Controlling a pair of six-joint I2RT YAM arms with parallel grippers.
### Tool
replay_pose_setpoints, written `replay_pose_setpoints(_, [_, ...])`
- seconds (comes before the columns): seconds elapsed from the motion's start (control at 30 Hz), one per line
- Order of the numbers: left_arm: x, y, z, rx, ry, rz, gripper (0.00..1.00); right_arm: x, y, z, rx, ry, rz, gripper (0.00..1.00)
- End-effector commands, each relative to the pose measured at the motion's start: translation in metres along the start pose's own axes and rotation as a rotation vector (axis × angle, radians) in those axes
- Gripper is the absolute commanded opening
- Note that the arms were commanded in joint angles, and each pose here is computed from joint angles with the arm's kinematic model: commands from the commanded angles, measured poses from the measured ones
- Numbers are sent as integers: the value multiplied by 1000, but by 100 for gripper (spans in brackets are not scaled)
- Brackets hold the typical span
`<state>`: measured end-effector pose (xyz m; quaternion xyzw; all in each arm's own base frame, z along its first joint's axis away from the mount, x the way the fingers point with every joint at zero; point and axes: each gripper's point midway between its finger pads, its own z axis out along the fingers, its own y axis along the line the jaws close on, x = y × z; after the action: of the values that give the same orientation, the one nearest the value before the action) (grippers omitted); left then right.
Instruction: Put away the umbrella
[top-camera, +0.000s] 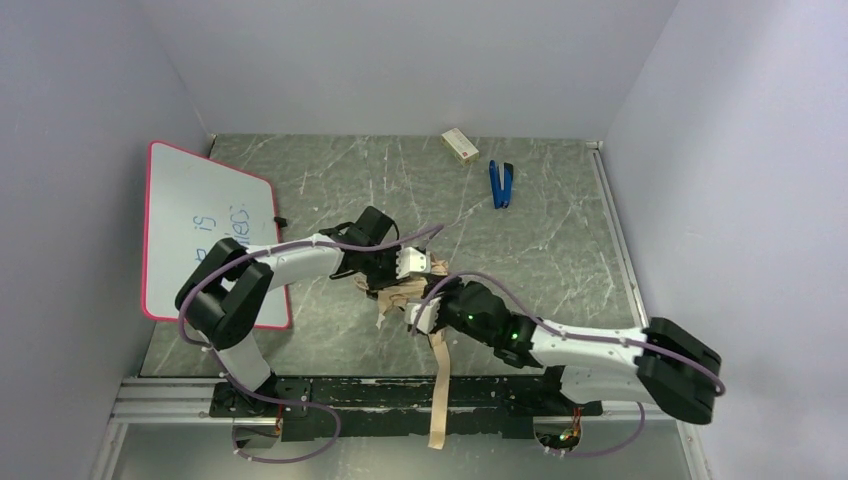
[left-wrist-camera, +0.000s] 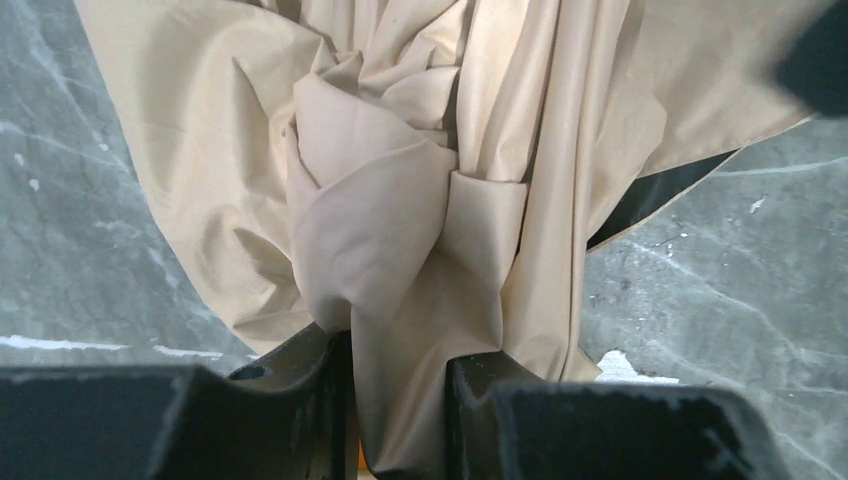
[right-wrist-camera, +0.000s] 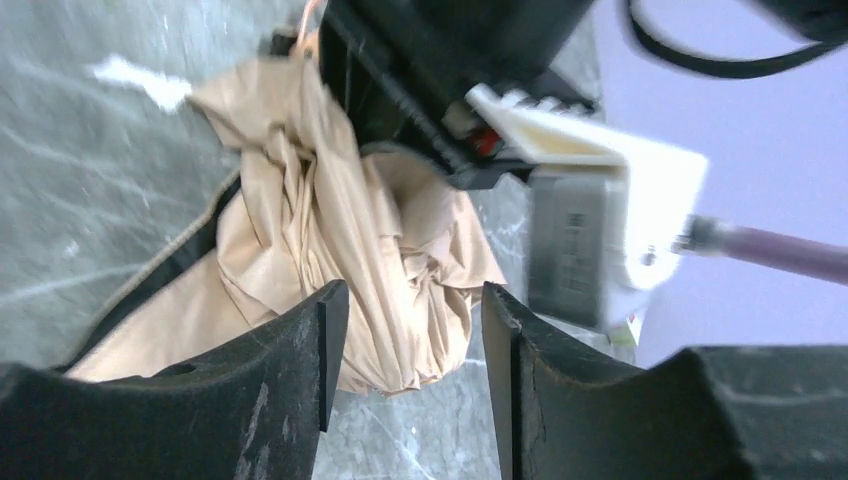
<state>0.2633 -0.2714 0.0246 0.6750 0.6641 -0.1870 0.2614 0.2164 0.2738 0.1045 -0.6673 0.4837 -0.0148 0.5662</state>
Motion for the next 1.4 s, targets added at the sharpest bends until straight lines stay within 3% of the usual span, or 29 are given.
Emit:
replay_pose_setpoints(0.0, [35,13,2,-94,136,16,5,-27,-7,-23,39,-102,202,55])
replay_pose_setpoints(0.2, [35,17,0,-121,142,23,5,-34,-33,-59,183,-171,460,55])
replay_pose_setpoints(0.33, [33,18,1,-142,151,40,5,-28,-73,-84,400,-181,683,54])
replay_pose_setpoints(0.43, [34,16,2,-148,170,59,5,-13,-100,-99,564,-113,842,54])
replay_pose_setpoints(0.57, [33,16,4,-160,177,73,5,7,-110,-92,602,45,962,56])
replay_pose_setpoints(0.67, [32,16,3,-172,178,83,5,43,-114,-79,554,192,1093,58])
replay_pose_setpoints(0.8, [32,18,1,-205,186,103,5,77,-123,-62,436,274,1214,63])
replay_pose_setpoints(0.97, [32,22,1,-290,211,157,5,87,-136,-37,288,323,1180,69])
replay_pose_setpoints(1.17, [31,18,8,-365,258,233,5,80,-149,-1,68,265,1147,76])
replay_pose_setpoints(1.37, [27,15,15,-425,293,304,5,81,-118,29,-263,286,1040,79])
